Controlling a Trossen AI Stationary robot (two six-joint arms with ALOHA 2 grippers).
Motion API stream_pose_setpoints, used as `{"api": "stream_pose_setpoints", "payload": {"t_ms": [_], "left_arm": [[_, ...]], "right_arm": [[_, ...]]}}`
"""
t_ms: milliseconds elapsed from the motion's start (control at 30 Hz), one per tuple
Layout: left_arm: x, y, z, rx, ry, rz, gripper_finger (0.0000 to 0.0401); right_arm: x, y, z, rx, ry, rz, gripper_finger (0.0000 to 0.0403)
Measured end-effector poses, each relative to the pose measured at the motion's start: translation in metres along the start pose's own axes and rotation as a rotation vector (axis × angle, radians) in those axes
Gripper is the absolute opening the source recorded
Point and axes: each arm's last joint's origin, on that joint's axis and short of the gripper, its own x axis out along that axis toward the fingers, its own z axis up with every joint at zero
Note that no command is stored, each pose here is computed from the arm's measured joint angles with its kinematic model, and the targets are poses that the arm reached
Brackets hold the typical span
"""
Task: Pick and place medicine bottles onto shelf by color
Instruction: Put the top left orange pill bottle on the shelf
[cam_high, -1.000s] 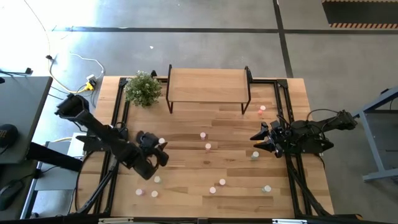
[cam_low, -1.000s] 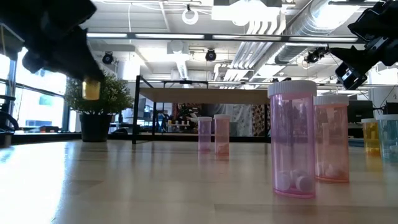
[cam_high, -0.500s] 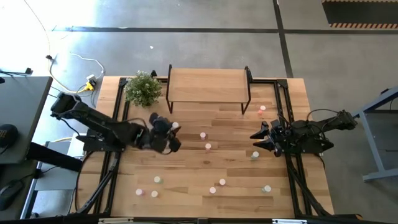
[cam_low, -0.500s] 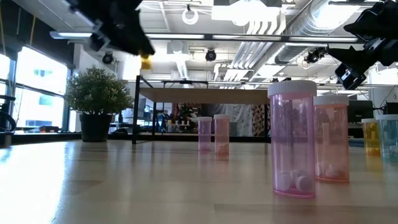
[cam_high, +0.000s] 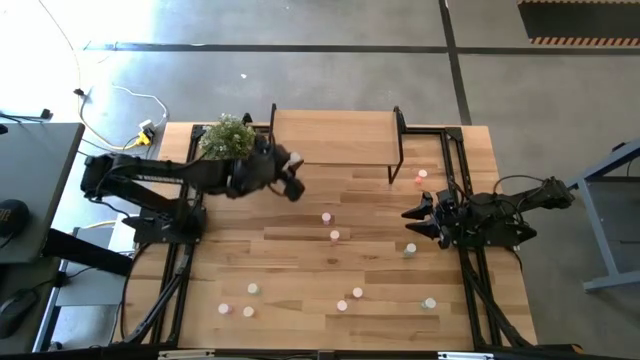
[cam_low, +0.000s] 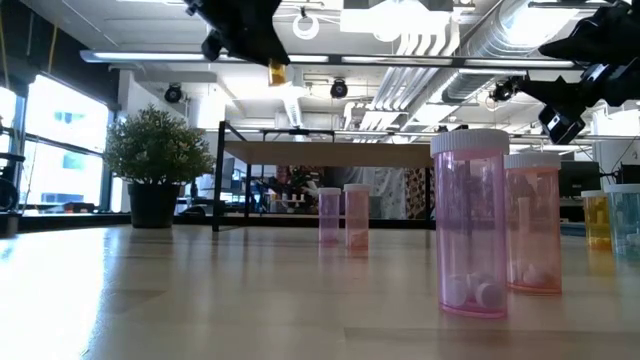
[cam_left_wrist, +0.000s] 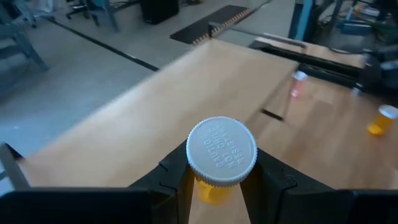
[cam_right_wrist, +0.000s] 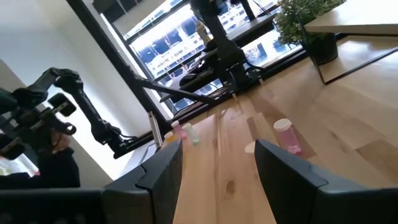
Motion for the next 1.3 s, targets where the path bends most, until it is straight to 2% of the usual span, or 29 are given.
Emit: {"api": "stream_pose_setpoints", "payload": {"t_ms": [267,500,800,1100,1300], "left_arm": [[0.022,0.050,0.024,-0.039,-0.014,0.088,0.0099],[0.037,0.091,0.030,-0.106,-0.030,0.091,0.0099],[0.042,0.129,0.044,-0.095,-0.084,0.083,0.0099],[0.062,0.148,0.068,-0.061,-0.061,0.043,0.0099],[0.083,0.148,0.068,-0.041,0.029,0.041,0.0099]], "right_arm": [[0.000,-0.001,0.001,0.005,-0.025,-0.030,0.0193],[0.000,-0.002,0.003,0.001,-0.079,-0.102,0.0193],[-0.001,-0.005,0.005,0.004,-0.134,-0.182,0.0193],[-0.001,-0.006,0.006,-0.008,-0.164,-0.233,0.0193],[-0.001,-0.006,0.006,-0.007,-0.164,-0.233,0.0193]]}}
